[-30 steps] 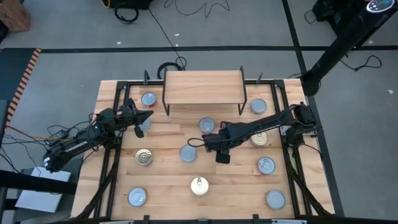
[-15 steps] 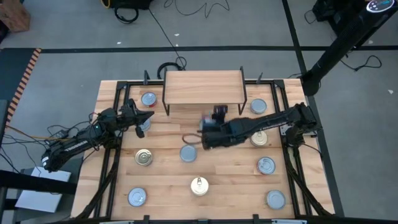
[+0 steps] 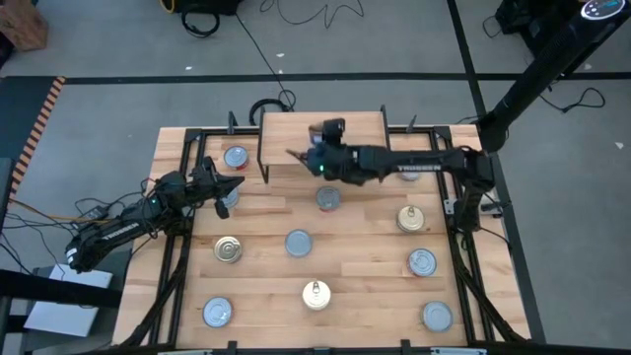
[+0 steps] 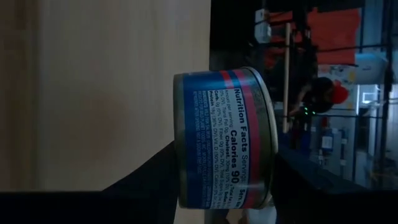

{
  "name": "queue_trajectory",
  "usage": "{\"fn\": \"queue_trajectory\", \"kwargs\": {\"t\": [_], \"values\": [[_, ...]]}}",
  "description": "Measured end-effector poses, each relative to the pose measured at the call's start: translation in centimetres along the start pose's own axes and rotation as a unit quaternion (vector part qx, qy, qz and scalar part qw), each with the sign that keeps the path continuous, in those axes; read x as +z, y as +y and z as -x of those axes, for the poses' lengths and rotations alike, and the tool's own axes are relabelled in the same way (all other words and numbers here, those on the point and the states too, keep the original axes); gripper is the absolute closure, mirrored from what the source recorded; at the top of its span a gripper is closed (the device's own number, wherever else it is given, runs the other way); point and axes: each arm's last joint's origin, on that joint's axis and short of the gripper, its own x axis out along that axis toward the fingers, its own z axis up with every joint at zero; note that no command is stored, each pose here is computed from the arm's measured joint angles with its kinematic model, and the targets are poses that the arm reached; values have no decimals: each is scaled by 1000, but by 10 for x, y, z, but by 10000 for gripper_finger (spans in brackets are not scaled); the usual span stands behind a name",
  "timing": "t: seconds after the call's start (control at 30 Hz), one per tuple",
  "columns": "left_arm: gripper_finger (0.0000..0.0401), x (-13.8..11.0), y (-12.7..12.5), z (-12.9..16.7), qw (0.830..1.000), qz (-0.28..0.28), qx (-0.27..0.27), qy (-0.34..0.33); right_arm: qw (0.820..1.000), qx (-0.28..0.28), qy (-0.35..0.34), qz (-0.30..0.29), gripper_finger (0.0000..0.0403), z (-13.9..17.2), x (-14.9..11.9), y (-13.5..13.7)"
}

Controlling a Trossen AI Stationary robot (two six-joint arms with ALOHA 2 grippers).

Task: Stack canned seafood by type on shelf
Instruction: Put the blue pink tuna can on the shelf

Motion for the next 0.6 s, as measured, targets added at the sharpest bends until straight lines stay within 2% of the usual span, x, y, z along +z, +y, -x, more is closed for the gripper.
{"fn": "queue_trajectory", "kwargs": {"t": [0.13,0.23,0.6], "values": [[397,0,0,0,1000,0,0,0,1000,-15,-1,17,202,-25,-9,-5],[397,0,0,0,1000,0,0,-1,1000,-7,-10,18,202,-36,-14,-9],[397,0,0,0,1000,-1,0,-2,999,24,-22,-11,202,-52,-25,-17]]}}
